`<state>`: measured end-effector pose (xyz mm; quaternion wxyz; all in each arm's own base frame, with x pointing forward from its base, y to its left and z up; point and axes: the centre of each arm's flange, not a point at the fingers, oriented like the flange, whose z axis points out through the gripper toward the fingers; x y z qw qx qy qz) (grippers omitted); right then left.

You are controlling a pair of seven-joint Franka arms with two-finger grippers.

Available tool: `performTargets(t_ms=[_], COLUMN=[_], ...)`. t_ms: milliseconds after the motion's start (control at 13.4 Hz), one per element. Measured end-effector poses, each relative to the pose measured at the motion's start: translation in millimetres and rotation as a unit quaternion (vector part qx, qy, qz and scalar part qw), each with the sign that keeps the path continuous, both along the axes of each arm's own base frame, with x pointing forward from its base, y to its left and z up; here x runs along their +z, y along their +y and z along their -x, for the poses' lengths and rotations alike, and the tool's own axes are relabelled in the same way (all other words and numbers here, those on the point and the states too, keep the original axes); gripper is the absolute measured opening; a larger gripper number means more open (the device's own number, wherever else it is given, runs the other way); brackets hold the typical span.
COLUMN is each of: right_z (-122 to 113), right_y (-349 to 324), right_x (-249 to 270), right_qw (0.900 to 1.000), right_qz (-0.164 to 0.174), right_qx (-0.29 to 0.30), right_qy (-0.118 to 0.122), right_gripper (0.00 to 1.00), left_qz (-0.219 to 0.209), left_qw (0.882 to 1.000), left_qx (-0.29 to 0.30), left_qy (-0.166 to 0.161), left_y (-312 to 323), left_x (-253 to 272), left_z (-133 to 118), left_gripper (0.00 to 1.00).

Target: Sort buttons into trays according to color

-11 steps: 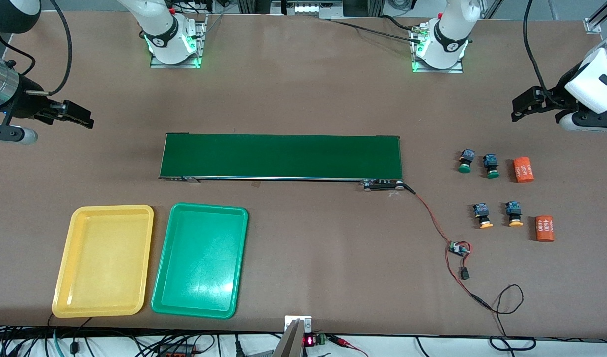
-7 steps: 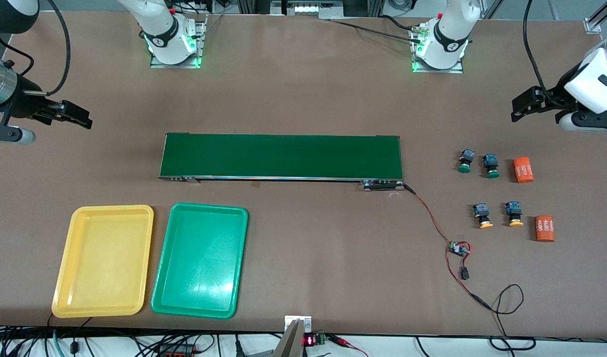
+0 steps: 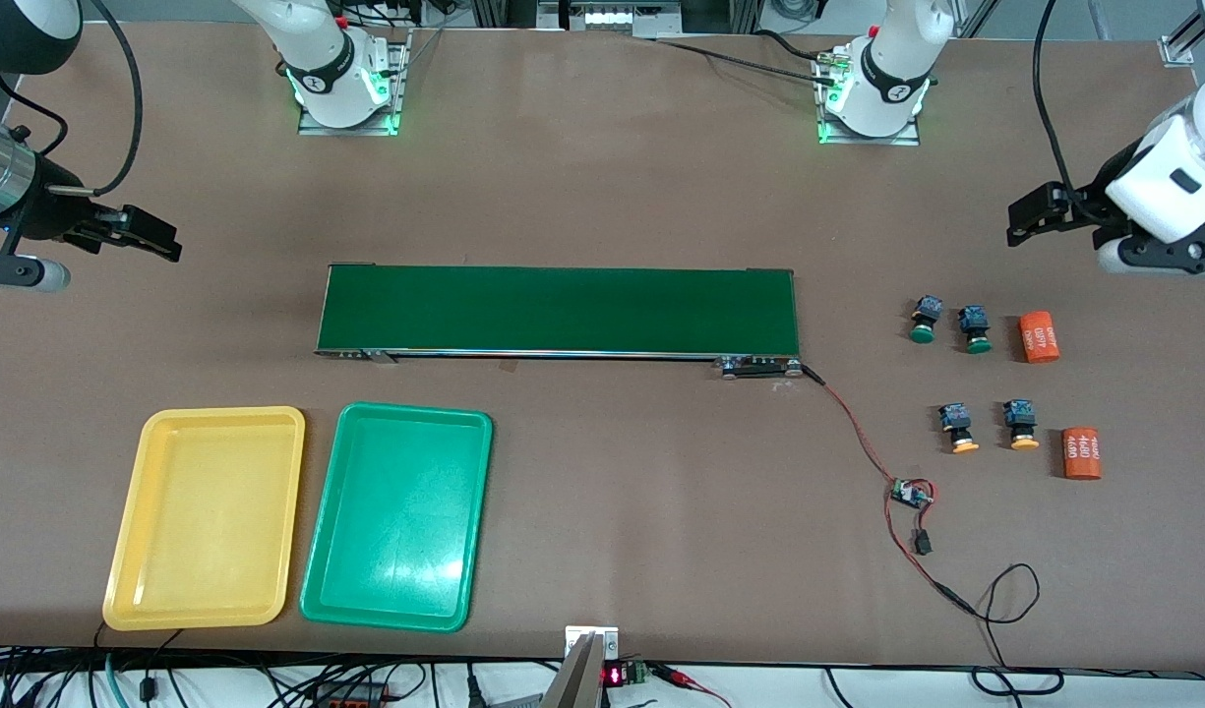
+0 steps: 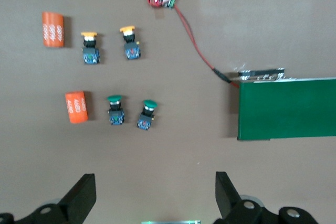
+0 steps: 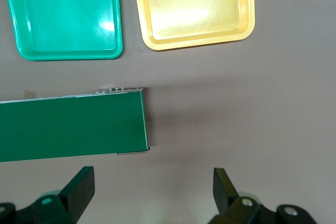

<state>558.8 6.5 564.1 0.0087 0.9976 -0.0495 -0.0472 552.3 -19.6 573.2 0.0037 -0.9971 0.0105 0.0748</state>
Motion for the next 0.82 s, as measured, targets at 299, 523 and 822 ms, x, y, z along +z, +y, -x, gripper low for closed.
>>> performTargets(t_ms=[299,523,822], right_z=[-1,-1,-2], right_y=[1,2,1], right_x=[-1,-2,-4], right_qw=[1.000,1.000,1.000], right_qz=[0.000,0.000,0.000], right_qx=[0.001,0.001,0.001], right_qy=[0.001,0.001,0.002], right_gripper=[1.00,1.00,1.00], left_qz=[-0.033,-0.071,-0.068], left_qw=[0.998,0.997,0.985], left_qx=[0.030,-0.029,-0.140], left_qy=[0.041,-0.012,-0.070], left_y=[48,78,161], left_x=[-76,-132,-198], left_z=[-36,-79,-111], left_gripper=[1.00,1.00,1.00])
